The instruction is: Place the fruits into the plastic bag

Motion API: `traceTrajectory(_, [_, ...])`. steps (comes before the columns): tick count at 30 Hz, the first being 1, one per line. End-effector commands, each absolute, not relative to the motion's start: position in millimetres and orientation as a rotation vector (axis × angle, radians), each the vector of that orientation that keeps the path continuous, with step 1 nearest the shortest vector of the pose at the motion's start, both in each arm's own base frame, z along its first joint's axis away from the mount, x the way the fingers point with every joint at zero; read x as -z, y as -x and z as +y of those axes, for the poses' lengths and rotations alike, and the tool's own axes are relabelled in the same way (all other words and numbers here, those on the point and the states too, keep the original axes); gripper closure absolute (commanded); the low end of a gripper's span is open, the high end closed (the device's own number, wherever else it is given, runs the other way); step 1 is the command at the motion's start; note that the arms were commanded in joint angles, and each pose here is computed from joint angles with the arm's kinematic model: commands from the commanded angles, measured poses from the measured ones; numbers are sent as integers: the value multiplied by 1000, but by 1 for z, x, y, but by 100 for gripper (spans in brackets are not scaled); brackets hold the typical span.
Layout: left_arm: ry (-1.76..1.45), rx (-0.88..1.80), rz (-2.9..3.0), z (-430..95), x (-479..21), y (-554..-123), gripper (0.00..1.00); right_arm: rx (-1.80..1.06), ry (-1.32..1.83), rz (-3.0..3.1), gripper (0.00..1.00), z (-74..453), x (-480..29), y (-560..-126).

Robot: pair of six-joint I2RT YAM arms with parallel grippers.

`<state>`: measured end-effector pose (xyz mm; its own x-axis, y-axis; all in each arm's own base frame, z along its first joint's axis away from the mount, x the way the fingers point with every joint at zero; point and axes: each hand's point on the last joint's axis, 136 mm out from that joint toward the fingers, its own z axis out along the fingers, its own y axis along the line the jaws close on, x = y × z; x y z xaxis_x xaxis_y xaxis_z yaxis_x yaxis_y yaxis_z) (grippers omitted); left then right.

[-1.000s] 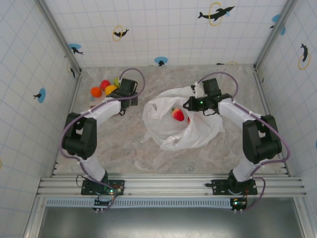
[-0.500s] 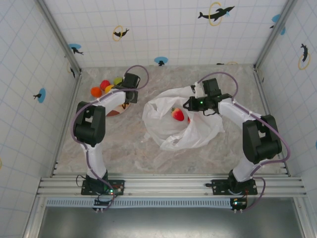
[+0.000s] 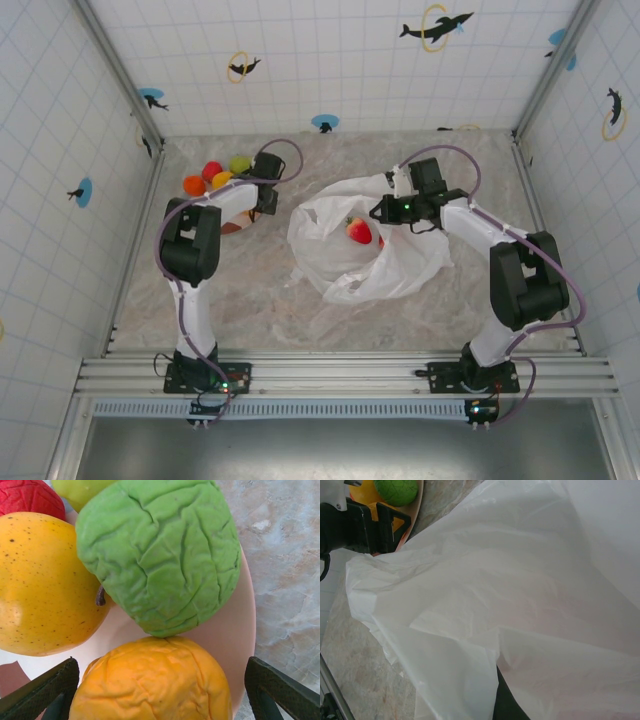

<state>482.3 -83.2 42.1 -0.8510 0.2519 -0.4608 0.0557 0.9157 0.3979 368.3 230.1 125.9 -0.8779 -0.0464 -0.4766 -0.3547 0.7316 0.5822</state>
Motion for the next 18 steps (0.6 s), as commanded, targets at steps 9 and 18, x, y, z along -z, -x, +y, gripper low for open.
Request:
traceTrajectory(9, [-233,-599,2568,-70,-34,-485,16,-982,327,2475,100,235,-126,-372])
traceTrajectory(18, [-214,-603,2560,-68,-37,-482,25,-979,323,2472,100,234,-128,-373])
